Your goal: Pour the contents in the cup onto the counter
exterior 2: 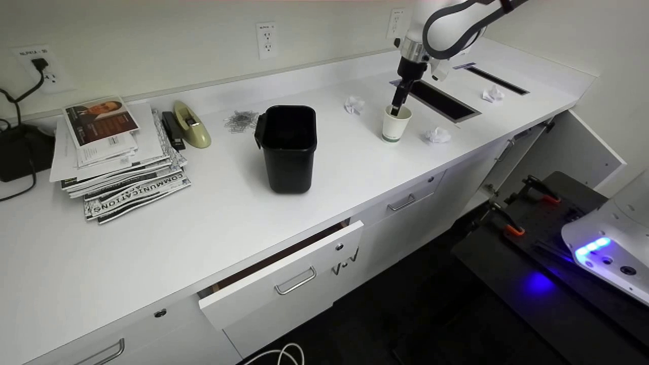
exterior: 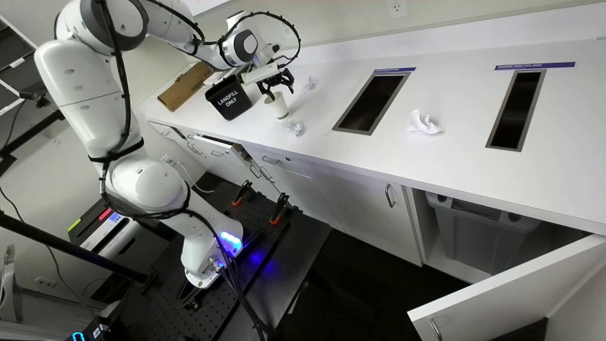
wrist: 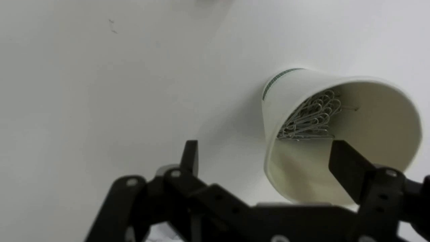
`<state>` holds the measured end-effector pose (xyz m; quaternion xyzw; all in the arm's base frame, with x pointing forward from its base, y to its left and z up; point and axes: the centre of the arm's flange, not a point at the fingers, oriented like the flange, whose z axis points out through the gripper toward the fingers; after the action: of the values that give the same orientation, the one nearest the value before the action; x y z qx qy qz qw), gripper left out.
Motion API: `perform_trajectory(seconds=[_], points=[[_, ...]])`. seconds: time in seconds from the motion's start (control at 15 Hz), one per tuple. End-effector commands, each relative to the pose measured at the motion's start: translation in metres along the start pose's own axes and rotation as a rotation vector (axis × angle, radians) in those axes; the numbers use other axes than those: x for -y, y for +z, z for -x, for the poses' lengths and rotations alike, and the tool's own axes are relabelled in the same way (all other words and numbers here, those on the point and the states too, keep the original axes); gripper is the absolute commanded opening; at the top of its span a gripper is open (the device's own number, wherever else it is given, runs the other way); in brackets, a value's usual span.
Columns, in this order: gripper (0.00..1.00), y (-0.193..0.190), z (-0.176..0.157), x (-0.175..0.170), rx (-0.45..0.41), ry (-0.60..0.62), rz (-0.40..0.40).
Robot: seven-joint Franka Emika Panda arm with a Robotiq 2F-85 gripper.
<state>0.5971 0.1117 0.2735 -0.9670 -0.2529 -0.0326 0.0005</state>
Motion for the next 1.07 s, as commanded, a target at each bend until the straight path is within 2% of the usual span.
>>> perform_trajectory(seconds=[0.0,0.07,0.67,1.0], points=[[0.75,0.005,-0.006,-0.003,0.013,0.005,0.003],[0.7,0.007,-0.006,-0.003,0.016,0.006,0.001],[0.02,0.011,-0.007,0.0,0.027,0.002,0.0],[0.01,-0.006,-0.007,0.022,0.016,-0.028,0.022]])
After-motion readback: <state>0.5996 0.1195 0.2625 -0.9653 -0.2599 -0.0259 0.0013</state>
